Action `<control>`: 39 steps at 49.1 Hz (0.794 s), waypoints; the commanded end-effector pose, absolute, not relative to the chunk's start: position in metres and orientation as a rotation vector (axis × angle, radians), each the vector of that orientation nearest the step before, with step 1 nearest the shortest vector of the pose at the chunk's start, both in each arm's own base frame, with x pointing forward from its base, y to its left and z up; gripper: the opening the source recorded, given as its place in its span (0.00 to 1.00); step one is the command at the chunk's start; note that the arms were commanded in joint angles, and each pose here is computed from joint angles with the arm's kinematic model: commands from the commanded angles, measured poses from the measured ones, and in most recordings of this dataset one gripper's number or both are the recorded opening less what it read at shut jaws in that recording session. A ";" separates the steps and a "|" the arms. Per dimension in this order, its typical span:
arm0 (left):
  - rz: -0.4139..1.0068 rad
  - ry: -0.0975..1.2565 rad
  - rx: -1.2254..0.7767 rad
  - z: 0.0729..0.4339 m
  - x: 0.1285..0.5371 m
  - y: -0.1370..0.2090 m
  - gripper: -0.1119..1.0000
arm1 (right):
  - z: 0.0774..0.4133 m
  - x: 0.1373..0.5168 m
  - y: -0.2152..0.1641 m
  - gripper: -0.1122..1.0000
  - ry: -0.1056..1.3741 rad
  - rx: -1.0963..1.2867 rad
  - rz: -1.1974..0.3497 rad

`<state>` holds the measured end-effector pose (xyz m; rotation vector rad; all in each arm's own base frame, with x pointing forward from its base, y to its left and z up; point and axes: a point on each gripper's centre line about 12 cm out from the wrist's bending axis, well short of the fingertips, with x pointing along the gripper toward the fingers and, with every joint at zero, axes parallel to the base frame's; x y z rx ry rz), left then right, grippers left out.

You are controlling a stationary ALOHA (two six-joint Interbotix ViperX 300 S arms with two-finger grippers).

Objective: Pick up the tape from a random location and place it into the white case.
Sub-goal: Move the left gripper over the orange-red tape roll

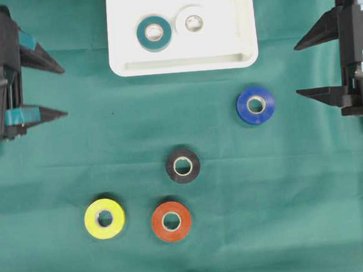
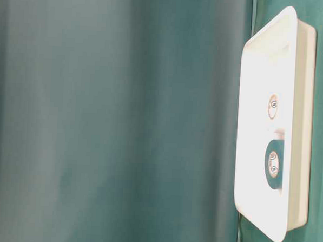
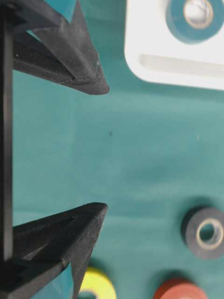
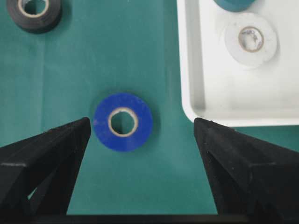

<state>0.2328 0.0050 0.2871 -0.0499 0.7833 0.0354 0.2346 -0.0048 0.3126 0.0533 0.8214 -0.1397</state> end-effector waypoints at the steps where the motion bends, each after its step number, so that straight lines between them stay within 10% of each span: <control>1: -0.007 0.757 -0.038 0.295 0.235 -0.005 1.00 | 0.319 0.236 -0.004 0.90 0.799 0.053 -0.137; 39: -0.249 0.692 0.045 0.299 0.233 -0.066 1.00 | 0.318 0.236 -0.004 0.90 0.802 0.054 -0.136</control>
